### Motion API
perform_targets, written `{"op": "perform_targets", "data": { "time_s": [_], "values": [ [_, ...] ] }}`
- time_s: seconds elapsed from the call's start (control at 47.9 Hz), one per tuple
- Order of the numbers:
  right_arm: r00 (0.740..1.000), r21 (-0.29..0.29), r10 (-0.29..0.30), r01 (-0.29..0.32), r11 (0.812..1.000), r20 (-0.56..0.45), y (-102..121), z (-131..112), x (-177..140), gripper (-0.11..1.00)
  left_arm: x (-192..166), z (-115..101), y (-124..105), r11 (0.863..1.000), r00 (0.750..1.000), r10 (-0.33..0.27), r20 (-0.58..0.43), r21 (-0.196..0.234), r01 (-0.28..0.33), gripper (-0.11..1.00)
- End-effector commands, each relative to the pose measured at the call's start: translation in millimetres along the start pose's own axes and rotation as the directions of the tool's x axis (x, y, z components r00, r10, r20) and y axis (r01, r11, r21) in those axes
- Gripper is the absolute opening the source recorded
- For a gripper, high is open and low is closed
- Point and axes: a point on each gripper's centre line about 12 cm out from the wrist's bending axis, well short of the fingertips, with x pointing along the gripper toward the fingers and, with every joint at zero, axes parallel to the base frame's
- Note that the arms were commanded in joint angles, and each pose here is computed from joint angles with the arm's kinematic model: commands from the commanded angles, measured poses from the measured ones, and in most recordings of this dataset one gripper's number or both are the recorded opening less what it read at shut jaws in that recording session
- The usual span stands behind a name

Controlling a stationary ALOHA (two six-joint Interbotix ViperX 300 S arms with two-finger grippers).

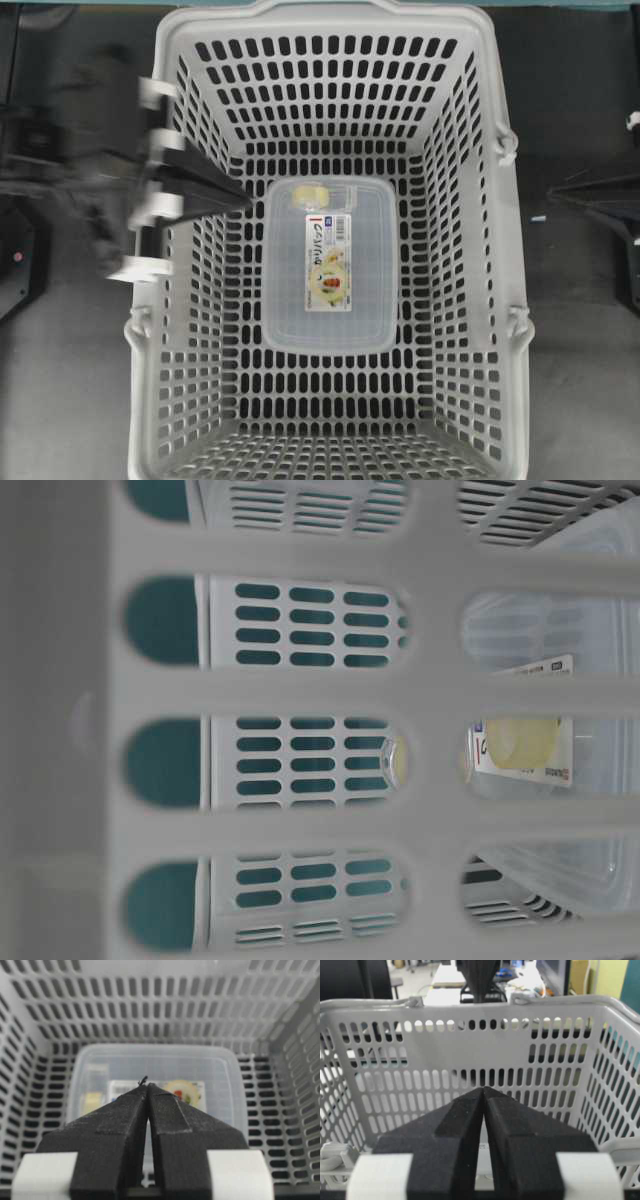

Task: Pick up the cellophane tape from the shopping basket with the left arm.
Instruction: 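Move the left gripper over the clear box inside the basket, then lower the open left gripper around the cellophane tape roll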

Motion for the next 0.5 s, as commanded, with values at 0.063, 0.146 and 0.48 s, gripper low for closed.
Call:
{"op": "perform_targets", "data": {
  "time_s": [0.063, 0.146, 0.48],
  "values": [
    [1.0, 0.005, 0.001, -0.001, 1.0, 0.025, 0, 9, 1, 0.0, 24, 17, -1, 1.0, 0.998, 0.001, -0.06, 0.006, 0.0, 0.01],
    [1.0, 0.003, 0.003, -0.003, 1.0, 0.026, 1, 10, 1, 0.06, 36, 16, -2, 1.0, 0.991, 0.003, -0.137, -0.001, -0.003, 0.01],
    [0.999, 0.012, 0.003, -0.003, 1.0, 0.037, 0, 12, -1, 0.81, 83, 8, -9, 1.0, 0.947, -0.002, -0.32, 0.005, 0.004, 0.68]
  ]
}}
